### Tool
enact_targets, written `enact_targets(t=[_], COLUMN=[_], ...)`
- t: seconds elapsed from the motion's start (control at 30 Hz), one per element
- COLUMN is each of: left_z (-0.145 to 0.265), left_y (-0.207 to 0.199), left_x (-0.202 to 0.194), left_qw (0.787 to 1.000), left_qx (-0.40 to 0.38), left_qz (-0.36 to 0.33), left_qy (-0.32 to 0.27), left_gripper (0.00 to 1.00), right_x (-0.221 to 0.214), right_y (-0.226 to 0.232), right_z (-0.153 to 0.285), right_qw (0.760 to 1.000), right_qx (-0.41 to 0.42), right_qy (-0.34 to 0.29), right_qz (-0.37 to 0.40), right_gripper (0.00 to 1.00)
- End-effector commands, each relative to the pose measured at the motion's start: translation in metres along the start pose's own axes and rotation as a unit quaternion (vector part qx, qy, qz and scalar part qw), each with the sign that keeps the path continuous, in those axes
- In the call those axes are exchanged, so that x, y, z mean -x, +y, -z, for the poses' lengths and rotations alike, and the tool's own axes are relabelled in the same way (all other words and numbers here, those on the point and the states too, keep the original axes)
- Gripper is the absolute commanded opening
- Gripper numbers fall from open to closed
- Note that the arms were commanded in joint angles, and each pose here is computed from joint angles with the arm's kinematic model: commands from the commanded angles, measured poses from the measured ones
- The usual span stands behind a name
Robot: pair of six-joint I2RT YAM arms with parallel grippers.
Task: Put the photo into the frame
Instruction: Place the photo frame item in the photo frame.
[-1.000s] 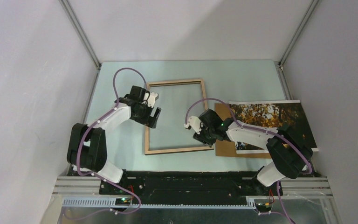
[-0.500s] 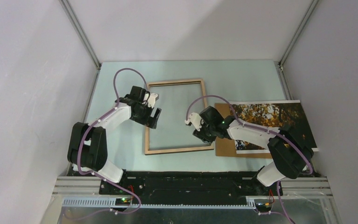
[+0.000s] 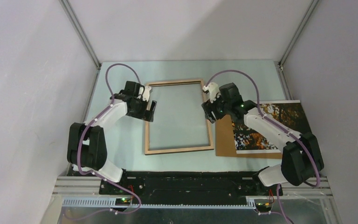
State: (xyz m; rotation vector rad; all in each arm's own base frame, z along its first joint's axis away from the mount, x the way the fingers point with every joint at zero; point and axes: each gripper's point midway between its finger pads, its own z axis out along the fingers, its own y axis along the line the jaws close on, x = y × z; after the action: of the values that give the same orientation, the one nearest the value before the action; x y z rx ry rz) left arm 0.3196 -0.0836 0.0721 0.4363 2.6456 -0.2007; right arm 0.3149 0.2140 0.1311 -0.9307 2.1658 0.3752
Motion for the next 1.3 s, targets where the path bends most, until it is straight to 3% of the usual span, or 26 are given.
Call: enact_targets(t=[0.0,0.27,0.5,0.8,1.27], left_z=[-0.002,-0.02,-0.029,-0.04,-0.053], left_y=[0.006,0.014,0.019,0.018,0.017], left_x=[0.022,0.025,0.026,0.022,0.018], left_qw=[0.999,0.999,0.998,0.998,0.996], left_qx=[0.009,0.01,0.007,-0.006,-0.014], left_qz=[0.028,0.047,0.058,0.064,0.075], left_qy=[-0.018,0.004,0.014,0.029,0.046], left_gripper=[0.95,0.94,0.85,0.61,0.41], right_x=[0.041,0.038,0.026,0.005,-0.009], right_y=[-0.021,-0.057,-0.077,-0.088,-0.094], right_z=[0.025,0.047,0.059,0.064,0.063], right_qw=[0.997,0.99,0.985,0.983,0.981], right_qx=[-0.026,-0.056,-0.068,-0.078,-0.078], right_qy=[-0.067,-0.085,-0.079,-0.071,-0.063], right_qz=[-0.039,-0.102,-0.134,-0.151,-0.168], right_gripper=[0.72,0.77,0.77,0.76,0.73])
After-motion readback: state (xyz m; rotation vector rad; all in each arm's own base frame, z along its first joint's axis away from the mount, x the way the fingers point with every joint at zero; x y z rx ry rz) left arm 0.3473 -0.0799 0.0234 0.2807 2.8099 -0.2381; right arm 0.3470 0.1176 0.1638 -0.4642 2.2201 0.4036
